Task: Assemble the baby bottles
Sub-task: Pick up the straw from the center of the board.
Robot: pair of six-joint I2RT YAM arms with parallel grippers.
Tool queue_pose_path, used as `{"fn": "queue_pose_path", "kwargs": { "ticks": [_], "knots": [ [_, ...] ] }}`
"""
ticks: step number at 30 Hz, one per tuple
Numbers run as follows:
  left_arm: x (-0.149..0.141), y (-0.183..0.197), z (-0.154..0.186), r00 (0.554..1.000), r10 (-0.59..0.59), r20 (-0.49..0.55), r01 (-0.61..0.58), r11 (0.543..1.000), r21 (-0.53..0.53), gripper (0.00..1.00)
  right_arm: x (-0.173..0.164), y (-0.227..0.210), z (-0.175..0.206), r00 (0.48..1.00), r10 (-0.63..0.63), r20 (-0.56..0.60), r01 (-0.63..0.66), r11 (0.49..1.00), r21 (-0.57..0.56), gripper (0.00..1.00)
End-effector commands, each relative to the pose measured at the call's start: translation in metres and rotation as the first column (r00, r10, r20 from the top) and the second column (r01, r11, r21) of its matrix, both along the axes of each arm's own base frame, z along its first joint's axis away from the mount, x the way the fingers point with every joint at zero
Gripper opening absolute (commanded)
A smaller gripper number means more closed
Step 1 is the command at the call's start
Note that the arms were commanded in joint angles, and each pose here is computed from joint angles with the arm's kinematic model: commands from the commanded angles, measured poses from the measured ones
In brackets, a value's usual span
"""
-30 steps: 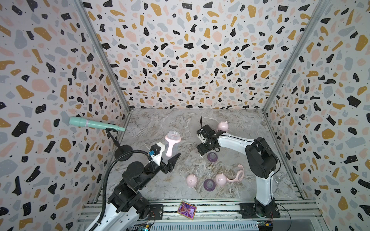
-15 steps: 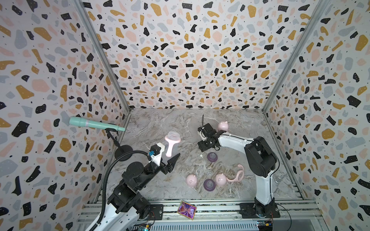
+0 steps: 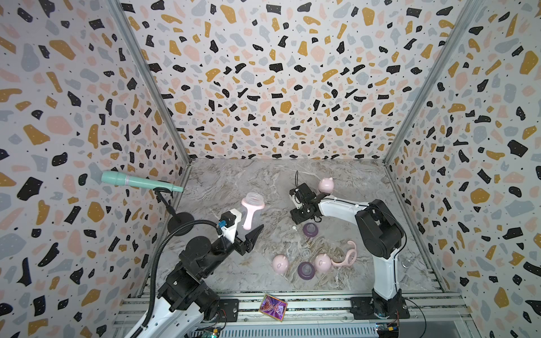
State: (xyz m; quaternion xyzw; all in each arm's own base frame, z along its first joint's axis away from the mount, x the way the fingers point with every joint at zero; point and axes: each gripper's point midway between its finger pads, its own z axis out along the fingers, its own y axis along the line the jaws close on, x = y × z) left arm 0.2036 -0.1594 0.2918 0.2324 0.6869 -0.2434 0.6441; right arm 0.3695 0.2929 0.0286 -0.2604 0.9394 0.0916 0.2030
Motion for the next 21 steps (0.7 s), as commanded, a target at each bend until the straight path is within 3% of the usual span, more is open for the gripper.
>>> {"fn": "queue_pose_path", "kwargs": {
  "ticks": [1,6,10,21],
  "knots": [
    [-0.002,0.002,0.024,0.998,0.002,0.061,0.000,0.999,-0.038,0.40,-0.003,0.002,0.000,1.000,-0.001,-0.009,0.001,1.000,0.005,0.56],
    [-0.001,0.001,0.023,0.998,0.001,0.061,0.001,0.999,-0.041,0.40,-0.002,0.001,0.007,1.000,0.000,0.010,0.000,1.000,-0.006,0.41],
    [0.001,-0.002,0.022,0.998,-0.005,0.061,0.008,0.999,-0.049,0.40,0.000,0.000,0.025,0.999,0.011,0.041,-0.010,1.000,-0.029,0.34],
    [0.023,-0.021,0.015,0.996,-0.022,0.083,0.024,0.999,-0.022,0.39,-0.026,0.006,0.136,0.986,0.133,0.097,-0.139,0.988,0.061,0.26]
  ]
}}
